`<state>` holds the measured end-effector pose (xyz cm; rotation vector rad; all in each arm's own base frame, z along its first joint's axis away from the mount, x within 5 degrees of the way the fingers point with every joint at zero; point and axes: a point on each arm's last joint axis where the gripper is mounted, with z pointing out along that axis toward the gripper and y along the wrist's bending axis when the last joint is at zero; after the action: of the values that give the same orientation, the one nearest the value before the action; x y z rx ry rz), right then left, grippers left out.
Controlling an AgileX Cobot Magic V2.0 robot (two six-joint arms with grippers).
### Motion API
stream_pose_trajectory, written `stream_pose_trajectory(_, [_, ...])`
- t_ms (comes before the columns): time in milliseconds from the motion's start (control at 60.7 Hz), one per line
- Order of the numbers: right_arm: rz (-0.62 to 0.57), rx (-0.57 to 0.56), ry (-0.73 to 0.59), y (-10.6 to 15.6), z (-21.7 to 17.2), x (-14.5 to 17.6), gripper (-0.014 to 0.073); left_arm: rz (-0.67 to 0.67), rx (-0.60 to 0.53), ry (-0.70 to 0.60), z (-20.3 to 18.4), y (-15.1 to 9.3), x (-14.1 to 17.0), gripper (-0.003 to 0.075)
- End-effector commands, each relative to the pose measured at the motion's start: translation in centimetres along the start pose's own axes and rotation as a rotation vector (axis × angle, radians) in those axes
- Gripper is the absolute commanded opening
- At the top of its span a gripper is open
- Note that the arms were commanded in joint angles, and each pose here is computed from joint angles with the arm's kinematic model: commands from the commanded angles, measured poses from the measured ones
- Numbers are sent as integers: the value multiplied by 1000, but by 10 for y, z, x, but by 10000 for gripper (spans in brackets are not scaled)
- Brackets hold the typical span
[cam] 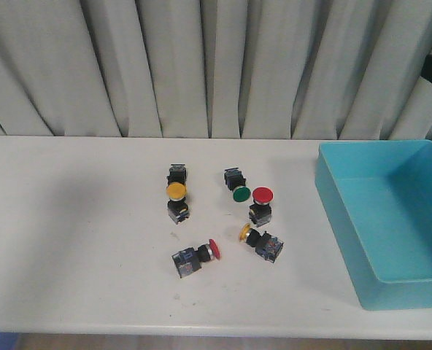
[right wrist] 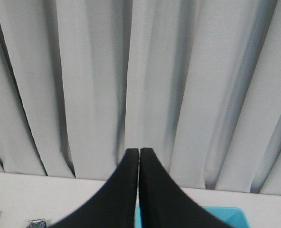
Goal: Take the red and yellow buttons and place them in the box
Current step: 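Move the left gripper over the red-capped button beside the green one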
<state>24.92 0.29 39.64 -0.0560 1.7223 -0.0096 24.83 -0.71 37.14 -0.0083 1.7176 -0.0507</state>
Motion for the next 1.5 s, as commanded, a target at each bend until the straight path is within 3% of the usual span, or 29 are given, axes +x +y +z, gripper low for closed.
stream_pose_trajectory(0, [-41,10,-84,-1,-8,-19,25,-86,30,-109,6,-7,-17,-4])
stream_pose_trajectory(115, [-130,7,-41,-1,-8,-15,115,-54,71,-32,19,-19,-18,33])
stream_pose_trajectory(198, [-169,8,-25,-1,-8,-14,239,43,106,4,27,-31,-25,97])
stream_pose_trajectory(379, [-160,-5,35,0,-4,-6,541,93,191,54,49,-60,-38,357])
stream_pose_trajectory(511, [-109,-19,73,1,3,0,644,103,248,97,70,-83,-33,542])
stream_pose_trajectory(626, [-42,-39,105,3,7,5,643,94,297,153,88,-105,-27,611])
stream_pose_trajectory(824, [-11,-73,216,6,12,17,603,52,348,313,133,-136,-4,596])
stream_pose_trajectory(972, [-11,-77,232,6,13,19,570,80,361,451,169,-154,32,586])
stream_pose_trajectory(1301, [-13,-87,267,7,12,23,563,124,372,585,209,-176,101,586])
stream_pose_trajectory(1483, [-13,-87,269,7,12,23,563,130,379,592,214,-183,113,586])
